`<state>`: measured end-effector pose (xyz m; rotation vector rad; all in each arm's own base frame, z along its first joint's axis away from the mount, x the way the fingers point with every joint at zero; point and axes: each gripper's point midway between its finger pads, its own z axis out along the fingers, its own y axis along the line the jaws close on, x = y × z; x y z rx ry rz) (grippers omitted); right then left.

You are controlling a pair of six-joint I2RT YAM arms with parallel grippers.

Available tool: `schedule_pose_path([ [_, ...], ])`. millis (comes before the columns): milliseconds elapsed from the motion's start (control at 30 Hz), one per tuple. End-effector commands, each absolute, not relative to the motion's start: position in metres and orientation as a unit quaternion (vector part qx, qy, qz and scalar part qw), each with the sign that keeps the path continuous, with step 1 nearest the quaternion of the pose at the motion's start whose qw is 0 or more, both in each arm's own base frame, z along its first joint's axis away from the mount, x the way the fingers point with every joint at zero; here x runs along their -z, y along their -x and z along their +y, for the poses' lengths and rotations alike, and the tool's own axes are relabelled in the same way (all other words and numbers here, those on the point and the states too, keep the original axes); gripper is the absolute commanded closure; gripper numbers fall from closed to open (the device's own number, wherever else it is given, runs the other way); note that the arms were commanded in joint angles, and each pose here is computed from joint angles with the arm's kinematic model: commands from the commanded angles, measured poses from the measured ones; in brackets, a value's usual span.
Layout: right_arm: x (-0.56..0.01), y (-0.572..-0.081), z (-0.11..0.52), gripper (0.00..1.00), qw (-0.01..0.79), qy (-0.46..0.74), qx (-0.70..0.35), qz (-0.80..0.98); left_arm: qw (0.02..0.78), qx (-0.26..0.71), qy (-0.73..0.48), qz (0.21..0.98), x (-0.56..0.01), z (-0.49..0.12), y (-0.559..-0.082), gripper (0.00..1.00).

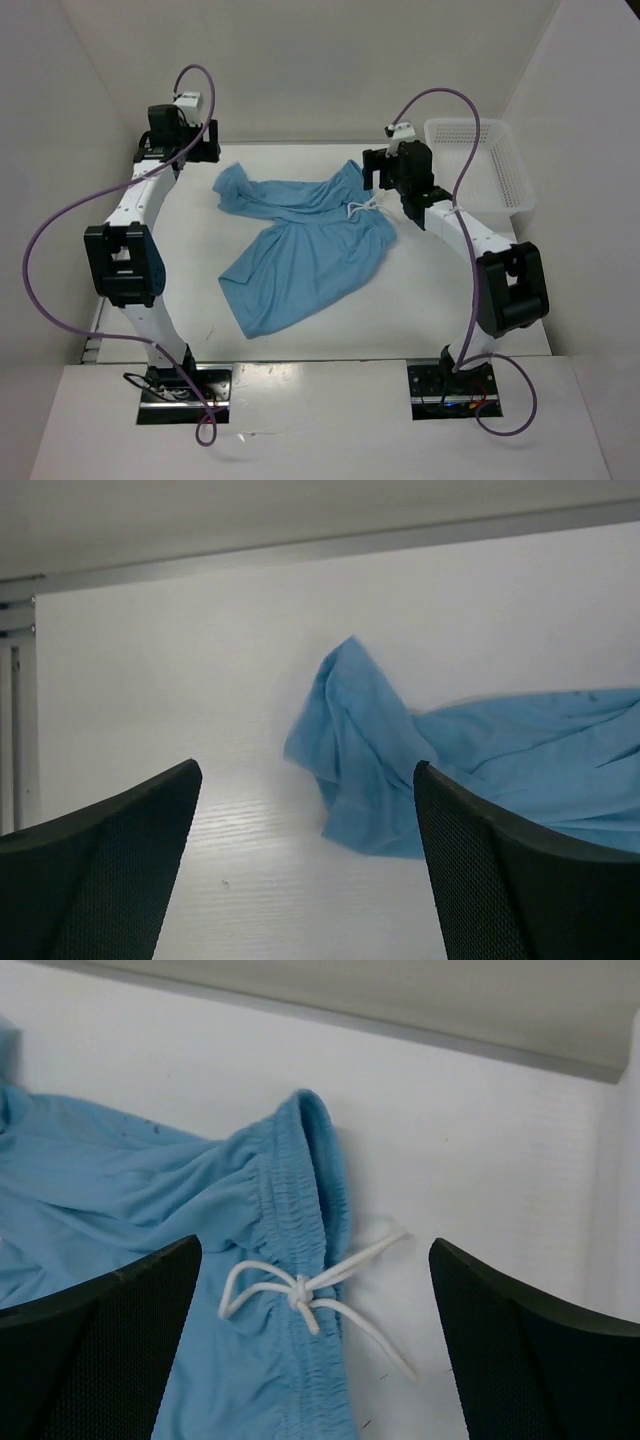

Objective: Fold and stack the shorts
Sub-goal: Flatten the shorts out

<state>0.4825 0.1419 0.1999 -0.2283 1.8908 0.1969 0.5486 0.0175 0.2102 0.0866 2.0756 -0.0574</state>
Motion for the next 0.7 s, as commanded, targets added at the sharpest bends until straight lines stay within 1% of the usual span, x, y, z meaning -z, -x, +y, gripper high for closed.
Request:
schedule_pose_path([
  [0, -0.288, -0.491, 0.124, 0.01, 0.660, 0.069, -0.055, 0.746, 0.539, 0.041, -0.066, 0.838, -0.270, -0.014, -0.528, 0.07],
  [33, -0.279, -0.483, 0.120, 0.01, 0.641, 0.072, -0.045, 0.763, 0.527, 0.052, -0.071, 0.845, -0.264, -0.018, -0.515, 0.07],
  [100, -0.270, -0.467, 0.114, 0.01, 0.617, 0.088, -0.031, 0.781, 0.482, 0.071, -0.086, 0.869, -0.235, -0.038, -0.470, 0.07],
  [133, -0.251, -0.456, 0.110, 0.01, 0.584, 0.100, -0.021, 0.805, 0.461, 0.075, -0.091, 0.880, -0.222, -0.044, -0.452, 0.07],
  [167, -0.232, -0.444, 0.108, 0.01, 0.560, 0.113, -0.019, 0.821, 0.450, 0.079, -0.096, 0.884, -0.219, -0.049, -0.430, 0.09],
  [200, -0.222, -0.435, 0.108, 0.01, 0.541, 0.119, -0.021, 0.832, 0.401, 0.091, -0.102, 0.906, -0.183, -0.056, -0.402, 0.12],
  [233, -0.203, -0.424, 0.105, 0.02, 0.509, 0.118, -0.020, 0.852, 0.362, 0.104, -0.117, 0.919, -0.163, -0.070, -0.377, 0.16],
  [267, -0.184, -0.415, 0.106, 0.03, 0.487, 0.111, -0.028, 0.866, 0.348, 0.108, -0.125, 0.923, -0.155, -0.076, -0.362, 0.17],
  [300, -0.174, -0.411, 0.105, 0.07, 0.478, 0.107, -0.030, 0.872, 0.330, 0.111, -0.131, 0.928, -0.141, -0.080, -0.350, 0.19],
  [333, -0.166, -0.407, 0.104, 0.07, 0.469, 0.108, -0.029, 0.876, 0.296, 0.108, -0.140, 0.939, -0.115, -0.085, -0.332, 0.21],
  [400, -0.151, -0.409, 0.103, 0.13, 0.464, 0.097, -0.029, 0.880, 0.298, 0.097, -0.140, 0.939, -0.103, -0.083, -0.331, 0.22],
  [467, -0.147, -0.414, 0.100, 0.16, 0.470, 0.085, -0.020, 0.878, 0.292, 0.074, -0.133, 0.944, -0.089, -0.074, -0.327, 0.24],
  [533, -0.137, -0.413, 0.095, 0.19, 0.463, 0.074, -0.015, 0.883, 0.288, 0.067, -0.131, 0.946, -0.082, -0.072, -0.328, 0.24],
  [633, -0.117, -0.410, 0.093, 0.19, 0.448, 0.063, -0.013, 0.892, 0.263, 0.072, -0.152, 0.950, -0.063, -0.085, -0.318, 0.23],
  [667, -0.112, -0.410, 0.093, 0.19, 0.443, 0.064, -0.012, 0.894, 0.266, 0.074, -0.157, 0.948, -0.060, -0.089, -0.318, 0.23],
])
